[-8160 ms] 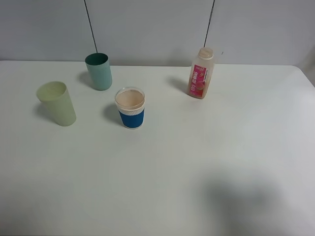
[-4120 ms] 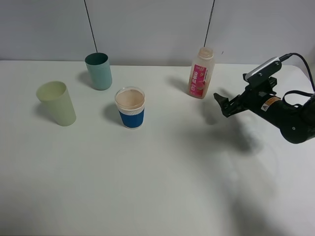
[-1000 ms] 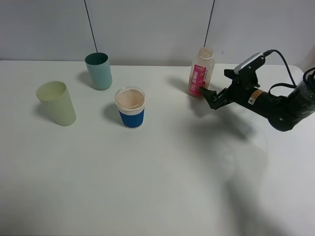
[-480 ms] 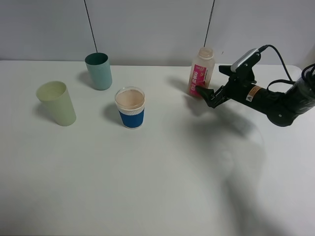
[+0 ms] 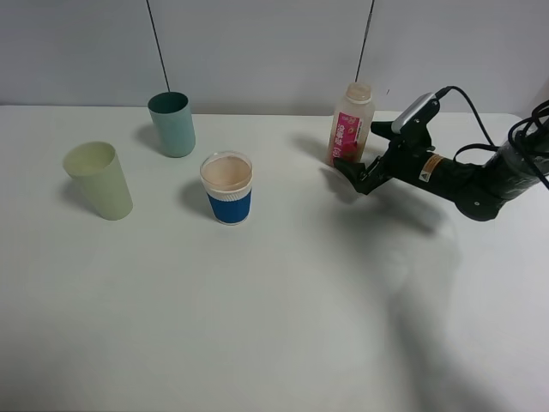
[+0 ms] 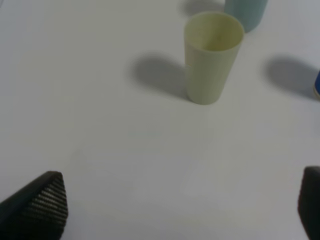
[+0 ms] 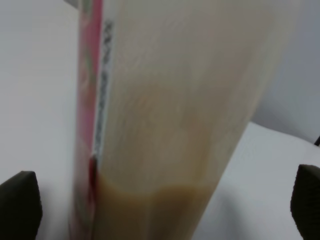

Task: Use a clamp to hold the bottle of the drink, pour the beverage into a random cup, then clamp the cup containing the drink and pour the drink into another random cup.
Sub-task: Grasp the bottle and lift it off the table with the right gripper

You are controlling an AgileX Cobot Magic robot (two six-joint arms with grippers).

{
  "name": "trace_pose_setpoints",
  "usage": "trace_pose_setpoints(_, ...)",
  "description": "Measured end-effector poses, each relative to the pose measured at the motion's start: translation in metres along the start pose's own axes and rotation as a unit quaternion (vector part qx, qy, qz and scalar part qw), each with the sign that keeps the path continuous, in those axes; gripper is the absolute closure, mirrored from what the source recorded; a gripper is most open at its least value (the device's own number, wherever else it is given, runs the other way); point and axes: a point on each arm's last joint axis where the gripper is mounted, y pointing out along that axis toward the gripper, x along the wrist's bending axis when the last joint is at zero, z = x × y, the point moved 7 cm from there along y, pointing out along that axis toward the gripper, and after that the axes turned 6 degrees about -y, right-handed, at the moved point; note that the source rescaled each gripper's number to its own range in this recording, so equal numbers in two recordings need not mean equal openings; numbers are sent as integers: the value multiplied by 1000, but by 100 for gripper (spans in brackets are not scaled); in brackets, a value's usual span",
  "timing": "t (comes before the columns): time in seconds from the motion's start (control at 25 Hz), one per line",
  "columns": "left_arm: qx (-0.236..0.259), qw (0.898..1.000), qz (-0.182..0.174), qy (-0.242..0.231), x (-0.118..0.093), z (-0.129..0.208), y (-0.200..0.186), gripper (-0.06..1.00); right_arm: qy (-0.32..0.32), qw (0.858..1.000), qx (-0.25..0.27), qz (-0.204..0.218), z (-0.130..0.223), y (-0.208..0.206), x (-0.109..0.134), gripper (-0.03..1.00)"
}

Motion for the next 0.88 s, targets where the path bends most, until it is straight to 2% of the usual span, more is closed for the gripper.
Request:
trace_pose_setpoints(0.64, 0, 1000, 0, 0, 0, 0, 0, 17, 22, 999, -22, -17, -7, 11, -6, -3)
trace_pose_setpoints(0.88, 0, 1000, 0, 0, 0, 0, 0, 17, 27, 998, -35, -45, 2, 24, 15, -3)
